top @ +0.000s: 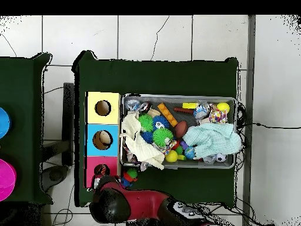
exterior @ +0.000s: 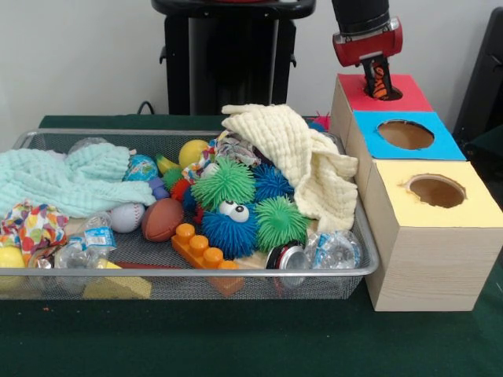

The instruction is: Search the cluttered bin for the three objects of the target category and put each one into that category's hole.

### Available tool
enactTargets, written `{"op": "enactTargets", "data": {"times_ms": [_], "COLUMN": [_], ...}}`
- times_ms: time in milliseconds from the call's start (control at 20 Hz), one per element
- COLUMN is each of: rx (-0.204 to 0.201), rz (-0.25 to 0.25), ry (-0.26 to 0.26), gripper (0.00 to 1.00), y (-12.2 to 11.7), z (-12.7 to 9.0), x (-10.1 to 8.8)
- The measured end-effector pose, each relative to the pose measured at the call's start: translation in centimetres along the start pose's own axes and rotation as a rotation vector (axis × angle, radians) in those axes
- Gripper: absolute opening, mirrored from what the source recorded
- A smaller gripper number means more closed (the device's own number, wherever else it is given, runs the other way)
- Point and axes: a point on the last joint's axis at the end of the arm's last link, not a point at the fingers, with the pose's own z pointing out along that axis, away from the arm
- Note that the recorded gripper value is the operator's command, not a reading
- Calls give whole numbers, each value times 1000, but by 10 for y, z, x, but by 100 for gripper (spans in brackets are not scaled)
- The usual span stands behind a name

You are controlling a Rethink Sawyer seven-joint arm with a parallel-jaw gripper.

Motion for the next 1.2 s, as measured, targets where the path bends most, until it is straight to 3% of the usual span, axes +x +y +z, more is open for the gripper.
{"op": "enactTargets", "data": {"times_ms": [500,550,1200], "rx": [0,0,-4], "rz": [-1,-1,-12], "ry": [0,0,-8], "gripper": [0,100,100], "y": [0,0,5], "z": [0,0,0], "x": [0,0,-2]}}
